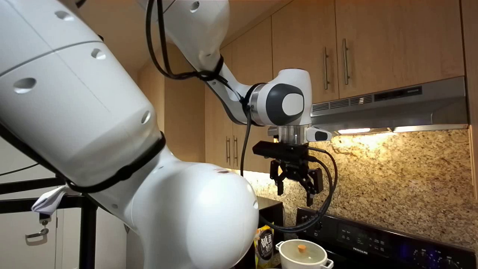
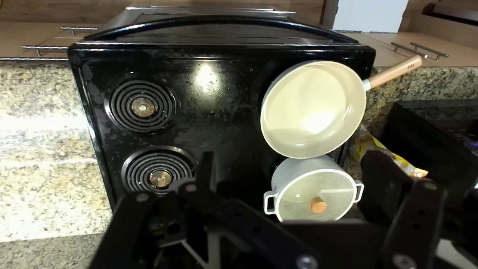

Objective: Turn off the stove light

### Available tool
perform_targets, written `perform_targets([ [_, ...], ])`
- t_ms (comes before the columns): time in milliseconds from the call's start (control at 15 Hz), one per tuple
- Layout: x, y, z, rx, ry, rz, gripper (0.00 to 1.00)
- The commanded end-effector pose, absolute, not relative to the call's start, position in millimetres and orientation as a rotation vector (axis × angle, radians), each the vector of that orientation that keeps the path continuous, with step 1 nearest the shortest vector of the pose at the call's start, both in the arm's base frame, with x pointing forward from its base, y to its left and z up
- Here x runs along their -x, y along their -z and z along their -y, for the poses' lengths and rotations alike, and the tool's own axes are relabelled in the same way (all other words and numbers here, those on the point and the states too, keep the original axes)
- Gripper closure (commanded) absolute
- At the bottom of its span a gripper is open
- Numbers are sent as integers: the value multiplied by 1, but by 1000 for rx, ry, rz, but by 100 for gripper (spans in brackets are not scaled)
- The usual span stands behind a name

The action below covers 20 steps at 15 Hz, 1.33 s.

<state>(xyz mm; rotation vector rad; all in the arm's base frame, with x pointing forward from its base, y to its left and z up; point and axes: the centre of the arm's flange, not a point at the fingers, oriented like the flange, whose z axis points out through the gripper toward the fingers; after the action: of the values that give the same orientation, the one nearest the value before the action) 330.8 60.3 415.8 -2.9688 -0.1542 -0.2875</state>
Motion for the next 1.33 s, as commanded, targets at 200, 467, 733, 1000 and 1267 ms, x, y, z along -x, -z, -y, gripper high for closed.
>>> perform_targets([
  [200,-331,-416,-60,2969,288,154,0],
  [467,-331,-416,-60,2969,288,154,0],
  [733,-334,-419,-61,2969,326,133,0],
  [1000,-338,-425,-62,2947,390,97,0],
  [1267,-374,-477,-117,2947,525,15,0],
])
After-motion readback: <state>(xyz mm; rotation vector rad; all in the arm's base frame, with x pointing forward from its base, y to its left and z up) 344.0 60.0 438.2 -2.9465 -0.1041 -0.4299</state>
